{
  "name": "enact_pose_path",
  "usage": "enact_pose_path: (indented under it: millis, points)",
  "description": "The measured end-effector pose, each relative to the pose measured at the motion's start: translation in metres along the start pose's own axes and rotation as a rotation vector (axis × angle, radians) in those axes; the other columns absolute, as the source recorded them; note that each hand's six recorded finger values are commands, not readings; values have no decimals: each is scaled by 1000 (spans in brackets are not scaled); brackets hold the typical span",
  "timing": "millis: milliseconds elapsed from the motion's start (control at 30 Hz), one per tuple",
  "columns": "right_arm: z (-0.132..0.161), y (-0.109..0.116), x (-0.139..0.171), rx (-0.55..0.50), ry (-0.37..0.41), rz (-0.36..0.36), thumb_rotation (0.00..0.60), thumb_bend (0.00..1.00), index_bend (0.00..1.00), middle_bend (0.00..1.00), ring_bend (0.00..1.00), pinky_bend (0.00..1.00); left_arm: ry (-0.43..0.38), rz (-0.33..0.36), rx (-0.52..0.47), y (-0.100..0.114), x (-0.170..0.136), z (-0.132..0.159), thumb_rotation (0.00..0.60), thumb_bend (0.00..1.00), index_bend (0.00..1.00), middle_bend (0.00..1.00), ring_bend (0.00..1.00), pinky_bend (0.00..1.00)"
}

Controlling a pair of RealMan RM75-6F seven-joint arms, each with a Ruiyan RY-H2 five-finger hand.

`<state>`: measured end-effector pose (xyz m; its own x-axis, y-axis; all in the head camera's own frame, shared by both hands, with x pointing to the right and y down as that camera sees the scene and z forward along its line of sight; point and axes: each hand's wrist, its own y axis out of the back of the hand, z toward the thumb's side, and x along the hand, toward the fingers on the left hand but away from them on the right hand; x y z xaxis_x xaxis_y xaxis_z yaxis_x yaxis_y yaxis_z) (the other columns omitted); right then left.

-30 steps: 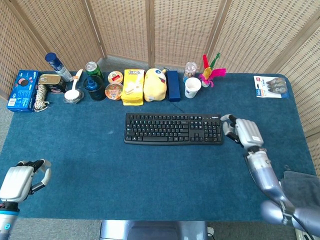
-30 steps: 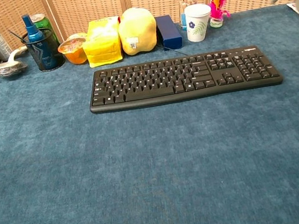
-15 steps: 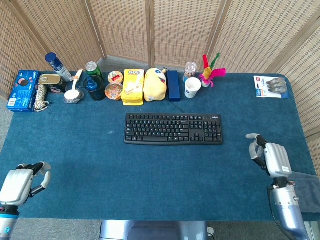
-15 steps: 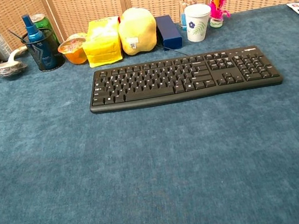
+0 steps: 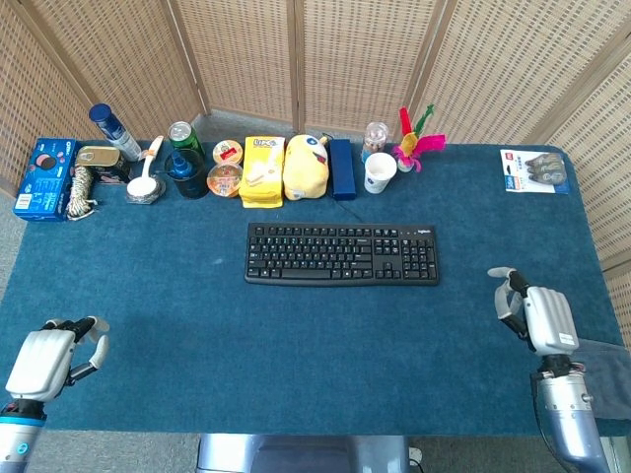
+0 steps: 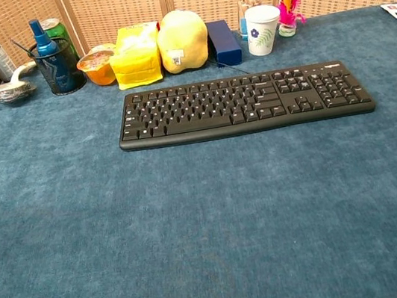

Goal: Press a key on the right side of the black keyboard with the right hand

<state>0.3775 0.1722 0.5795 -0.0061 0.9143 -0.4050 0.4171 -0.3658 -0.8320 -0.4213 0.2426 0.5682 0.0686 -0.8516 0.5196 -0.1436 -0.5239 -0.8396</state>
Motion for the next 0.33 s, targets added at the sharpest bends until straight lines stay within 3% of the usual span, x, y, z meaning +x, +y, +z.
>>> enact_pose_path:
  millis: [333]
  points:
    - [1,-1,2,-11,1,-2,0,589,302,563,640,685,1,-1,-1,0,0,0,35,426,397,506,497,362]
